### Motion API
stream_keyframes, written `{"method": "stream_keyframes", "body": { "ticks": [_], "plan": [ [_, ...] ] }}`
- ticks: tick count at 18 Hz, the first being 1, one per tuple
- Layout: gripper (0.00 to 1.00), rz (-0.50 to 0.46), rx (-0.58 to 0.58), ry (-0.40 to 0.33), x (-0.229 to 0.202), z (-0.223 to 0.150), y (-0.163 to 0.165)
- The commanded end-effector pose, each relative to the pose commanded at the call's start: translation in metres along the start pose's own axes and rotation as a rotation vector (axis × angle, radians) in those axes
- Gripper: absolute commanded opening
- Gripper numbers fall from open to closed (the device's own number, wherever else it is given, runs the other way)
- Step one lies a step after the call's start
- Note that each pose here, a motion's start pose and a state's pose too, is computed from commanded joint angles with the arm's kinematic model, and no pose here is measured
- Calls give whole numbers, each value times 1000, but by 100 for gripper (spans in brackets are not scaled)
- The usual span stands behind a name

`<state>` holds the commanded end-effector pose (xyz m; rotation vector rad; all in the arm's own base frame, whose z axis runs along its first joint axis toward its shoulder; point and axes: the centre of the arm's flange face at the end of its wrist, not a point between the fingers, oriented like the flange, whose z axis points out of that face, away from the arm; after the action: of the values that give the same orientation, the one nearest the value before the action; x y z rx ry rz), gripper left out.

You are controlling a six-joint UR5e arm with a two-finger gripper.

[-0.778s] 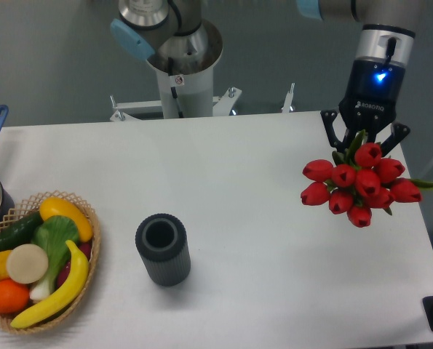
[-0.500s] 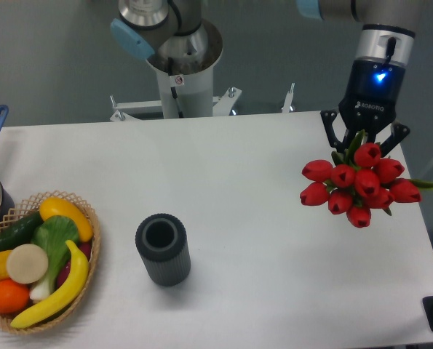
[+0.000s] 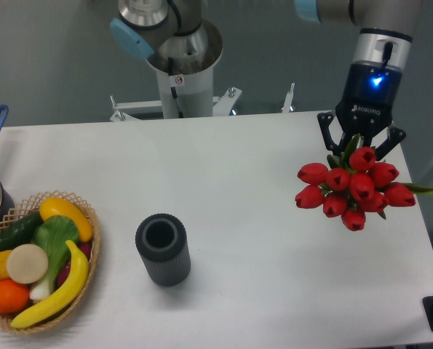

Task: Insert the flowers into the vase
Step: 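Lift the red tulip bunch slightly with the gripper, then carry the tulips over the black vase, stems pointing down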

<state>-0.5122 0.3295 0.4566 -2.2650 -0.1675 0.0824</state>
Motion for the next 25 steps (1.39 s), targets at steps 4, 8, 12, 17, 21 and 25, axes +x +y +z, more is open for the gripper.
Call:
{"method": "stream_keyframes", "body": {
  "ticks": [4, 8, 12, 17, 21, 25],
  "plan": [
    [29, 20, 3, 11, 7, 6, -7],
    [32, 103, 59, 50, 37, 21, -43],
    [32, 139, 175, 155, 66, 31, -68],
    [32, 169, 300, 304, 106, 47, -90],
    [32, 192, 406, 430, 128, 67, -93],
    [32, 209, 490, 539, 148, 91, -94]
  ]
}}
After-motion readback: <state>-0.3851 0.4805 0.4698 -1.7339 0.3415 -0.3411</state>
